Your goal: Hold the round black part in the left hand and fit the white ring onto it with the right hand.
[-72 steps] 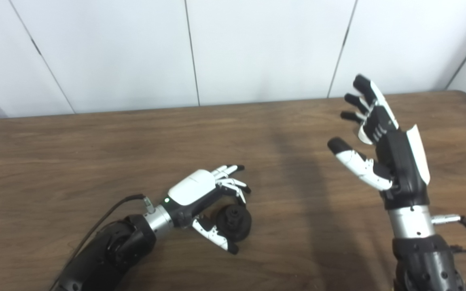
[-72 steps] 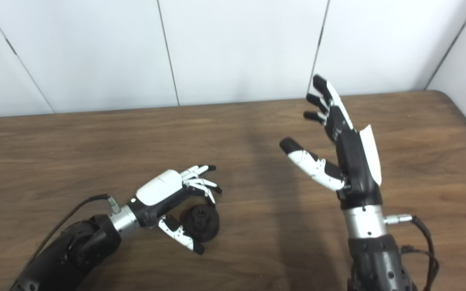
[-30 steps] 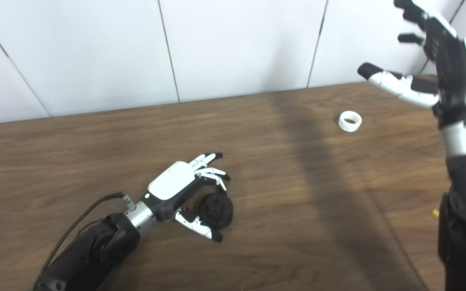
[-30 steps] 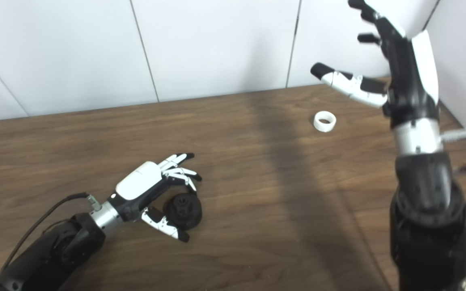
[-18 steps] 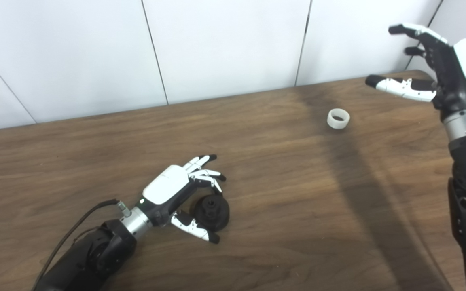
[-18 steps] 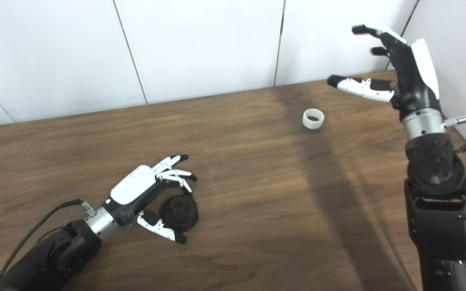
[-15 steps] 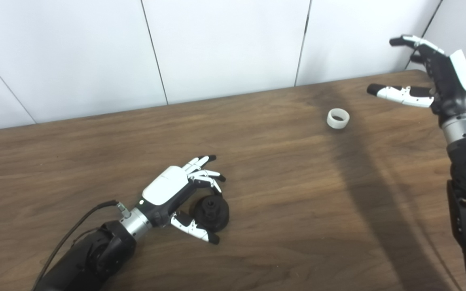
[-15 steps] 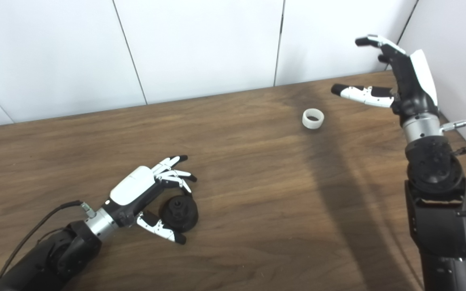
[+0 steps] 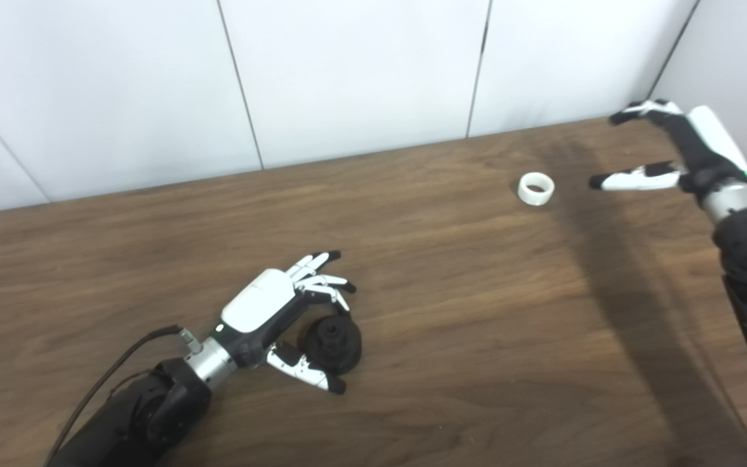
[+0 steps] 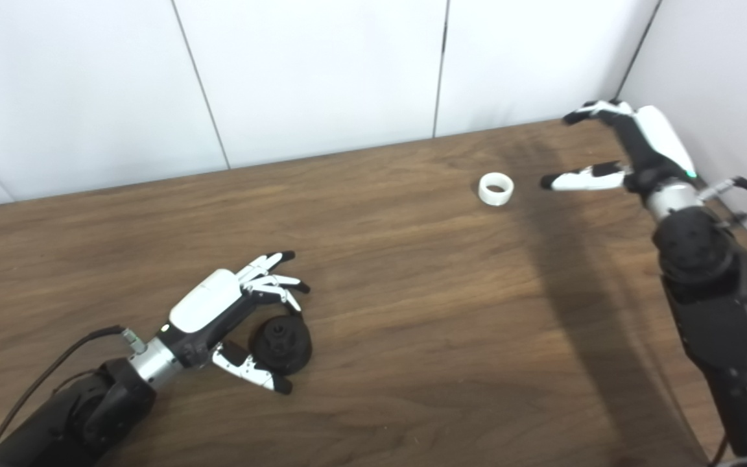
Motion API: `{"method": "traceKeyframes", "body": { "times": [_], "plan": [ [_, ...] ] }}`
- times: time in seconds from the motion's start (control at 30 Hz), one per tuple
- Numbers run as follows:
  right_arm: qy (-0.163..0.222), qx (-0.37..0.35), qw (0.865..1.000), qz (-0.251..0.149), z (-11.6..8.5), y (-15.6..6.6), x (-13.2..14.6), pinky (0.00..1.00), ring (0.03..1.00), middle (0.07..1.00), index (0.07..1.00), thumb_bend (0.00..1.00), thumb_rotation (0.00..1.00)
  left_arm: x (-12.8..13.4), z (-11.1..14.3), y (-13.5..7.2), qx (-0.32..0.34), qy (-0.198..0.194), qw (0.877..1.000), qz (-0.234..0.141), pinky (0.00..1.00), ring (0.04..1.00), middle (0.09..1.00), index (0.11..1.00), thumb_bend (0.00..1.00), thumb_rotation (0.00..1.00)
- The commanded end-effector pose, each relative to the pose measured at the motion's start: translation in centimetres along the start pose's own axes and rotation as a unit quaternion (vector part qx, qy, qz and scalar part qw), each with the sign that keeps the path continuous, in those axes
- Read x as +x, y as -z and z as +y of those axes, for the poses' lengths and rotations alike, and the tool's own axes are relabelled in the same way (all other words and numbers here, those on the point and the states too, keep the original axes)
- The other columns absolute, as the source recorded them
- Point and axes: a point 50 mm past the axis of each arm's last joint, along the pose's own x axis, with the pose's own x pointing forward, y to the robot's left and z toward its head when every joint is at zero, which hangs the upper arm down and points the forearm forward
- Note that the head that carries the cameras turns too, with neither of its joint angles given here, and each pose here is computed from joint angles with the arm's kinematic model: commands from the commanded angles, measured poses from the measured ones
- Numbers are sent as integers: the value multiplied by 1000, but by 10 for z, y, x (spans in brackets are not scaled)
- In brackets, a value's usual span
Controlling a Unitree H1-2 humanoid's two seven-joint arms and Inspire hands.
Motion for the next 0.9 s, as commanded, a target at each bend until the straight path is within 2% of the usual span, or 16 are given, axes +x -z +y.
{"method": "traceKeyframes", "body": {
  "times": [0.0, 0.17, 0.33, 0.47, 0.63, 0.87],
  "plan": [
    [24, -45, 998, -24, -36, -17, 14, 906, 991, 906, 748, 900, 310, -5, 9, 7, 18, 11, 1000, 6, 1000, 1000, 802, 480, 524, 63],
    [-13, -129, 991, -26, -46, -36, 33, 890, 1000, 923, 763, 910, 280, -10, 11, 11, 17, 14, 1000, 12, 1000, 1000, 803, 480, 524, 65],
    [-46, -192, 979, -45, -43, -50, 42, 901, 990, 923, 769, 949, 252, -12, 8, 10, 15, 16, 1000, 13, 1000, 1000, 805, 481, 524, 64],
    [-66, -222, 971, -58, -37, -58, 49, 942, 988, 923, 772, 972, 271, -13, 5, 10, 15, 23, 1000, 12, 1000, 1000, 804, 481, 524, 64],
    [-75, -255, 961, -70, -33, -69, 58, 958, 989, 917, 772, 938, 241, -16, 6, 10, 14, 27, 999, 13, 1000, 1000, 808, 480, 524, 64],
    [-82, -263, 958, -87, -22, -82, 71, 964, 987, 913, 767, 948, 241, -19, 7, 12, 16, 26, 999, 17, 1000, 1000, 802, 481, 524, 64]
  ]
}}
